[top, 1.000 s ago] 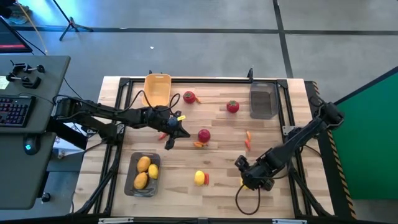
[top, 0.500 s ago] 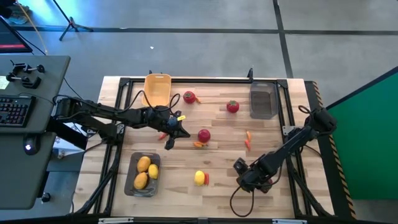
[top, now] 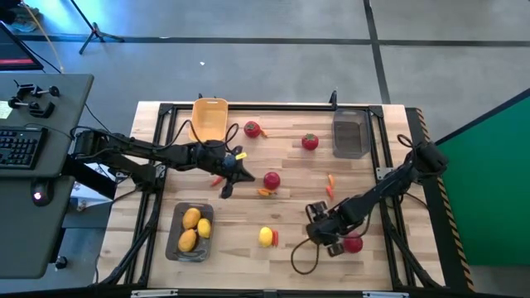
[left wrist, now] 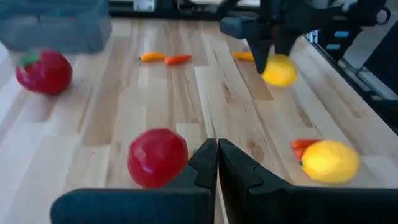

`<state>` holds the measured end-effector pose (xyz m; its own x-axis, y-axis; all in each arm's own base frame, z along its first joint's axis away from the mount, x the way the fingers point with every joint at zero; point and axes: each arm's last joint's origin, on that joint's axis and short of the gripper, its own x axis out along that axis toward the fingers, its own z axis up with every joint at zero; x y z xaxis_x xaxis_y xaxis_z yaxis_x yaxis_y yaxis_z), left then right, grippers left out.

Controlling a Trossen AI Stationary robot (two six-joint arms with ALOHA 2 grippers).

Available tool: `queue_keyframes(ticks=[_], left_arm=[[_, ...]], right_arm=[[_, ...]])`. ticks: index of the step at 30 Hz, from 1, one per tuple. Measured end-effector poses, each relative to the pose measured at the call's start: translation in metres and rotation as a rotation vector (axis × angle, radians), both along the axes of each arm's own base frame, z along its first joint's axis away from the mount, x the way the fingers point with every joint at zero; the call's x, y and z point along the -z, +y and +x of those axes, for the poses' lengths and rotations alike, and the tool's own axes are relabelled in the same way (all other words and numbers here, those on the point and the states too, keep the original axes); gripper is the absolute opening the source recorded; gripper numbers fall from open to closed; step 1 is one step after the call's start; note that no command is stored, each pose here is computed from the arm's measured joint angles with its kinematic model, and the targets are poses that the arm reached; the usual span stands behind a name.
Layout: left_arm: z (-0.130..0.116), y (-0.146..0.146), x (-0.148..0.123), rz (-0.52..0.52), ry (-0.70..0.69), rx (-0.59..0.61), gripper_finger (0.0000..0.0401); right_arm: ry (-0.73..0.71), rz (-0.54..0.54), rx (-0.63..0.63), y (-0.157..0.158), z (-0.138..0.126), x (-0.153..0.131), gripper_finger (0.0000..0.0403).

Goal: Sort produce into baskets
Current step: Put the lemon into the bottom gray bin

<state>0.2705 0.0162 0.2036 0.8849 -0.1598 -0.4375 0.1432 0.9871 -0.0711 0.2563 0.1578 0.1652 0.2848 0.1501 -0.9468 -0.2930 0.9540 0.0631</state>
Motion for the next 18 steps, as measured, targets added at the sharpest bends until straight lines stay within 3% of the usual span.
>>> queue_keyframes(ticks=[9, 18], left_arm=[[0.005, 0.001, -0.011, 0.051, -0.129, 0.013, 0.0000], [0.005, 0.009, -0.014, 0.036, -0.157, -0.026, 0.0000]], right_arm=[[-0.259, -0.171, 0.277, -0.030, 0.022, -0.016, 0.0153], [-0.409, -0.223, 0.373, -0.071, 0.049, -0.021, 0.0151]])
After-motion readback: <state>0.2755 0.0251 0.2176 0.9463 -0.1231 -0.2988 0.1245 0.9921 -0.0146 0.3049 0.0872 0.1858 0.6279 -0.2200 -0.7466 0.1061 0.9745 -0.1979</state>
